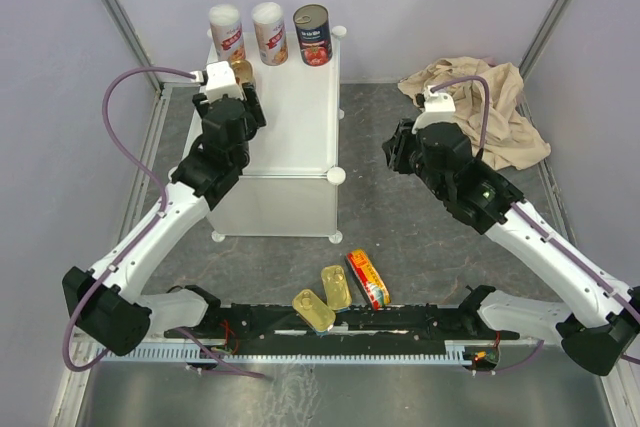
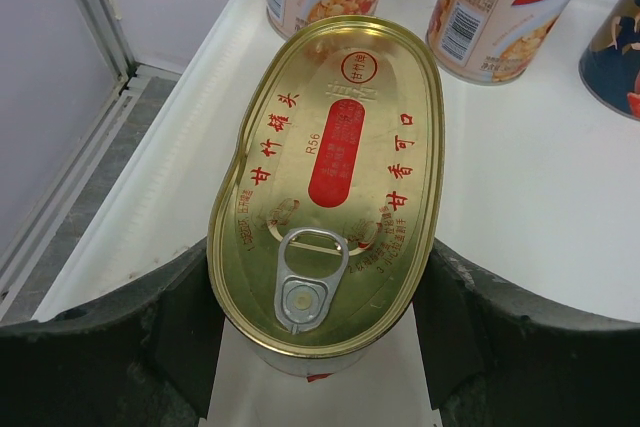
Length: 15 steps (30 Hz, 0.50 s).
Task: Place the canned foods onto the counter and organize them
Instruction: Adjust the canned food at the counter.
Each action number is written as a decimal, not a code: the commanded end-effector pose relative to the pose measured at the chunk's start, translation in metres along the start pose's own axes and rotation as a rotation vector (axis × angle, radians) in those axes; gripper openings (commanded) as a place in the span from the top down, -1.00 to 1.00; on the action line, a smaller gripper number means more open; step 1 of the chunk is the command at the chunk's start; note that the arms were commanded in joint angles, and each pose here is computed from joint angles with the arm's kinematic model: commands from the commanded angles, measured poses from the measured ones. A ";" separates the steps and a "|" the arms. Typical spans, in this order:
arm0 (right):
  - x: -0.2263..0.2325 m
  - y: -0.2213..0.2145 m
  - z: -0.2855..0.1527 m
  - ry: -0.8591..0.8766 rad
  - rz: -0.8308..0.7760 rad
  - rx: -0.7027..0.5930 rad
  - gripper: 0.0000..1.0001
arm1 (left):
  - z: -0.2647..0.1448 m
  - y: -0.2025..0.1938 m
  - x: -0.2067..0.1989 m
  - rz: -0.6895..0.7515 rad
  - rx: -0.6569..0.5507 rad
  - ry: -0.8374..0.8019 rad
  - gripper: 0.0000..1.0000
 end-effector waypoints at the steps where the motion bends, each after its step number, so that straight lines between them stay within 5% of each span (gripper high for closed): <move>1: 0.001 0.009 -0.005 0.020 0.032 -0.055 0.22 | 0.009 0.006 0.001 -0.047 -0.012 0.014 -0.39; 15: -0.004 -0.007 -0.002 0.009 0.028 -0.027 0.21 | 0.021 0.004 0.004 -0.046 -0.005 0.037 -0.34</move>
Point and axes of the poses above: each gripper's point midway between its finger pads, its own z axis out along the fingers, its own x axis along the line the jaws close on, y = z × x, the point moved 7 cm from there along -z, back along the fingers, and after that the axes turned 2 degrees about -z, right-handed, at the moved point
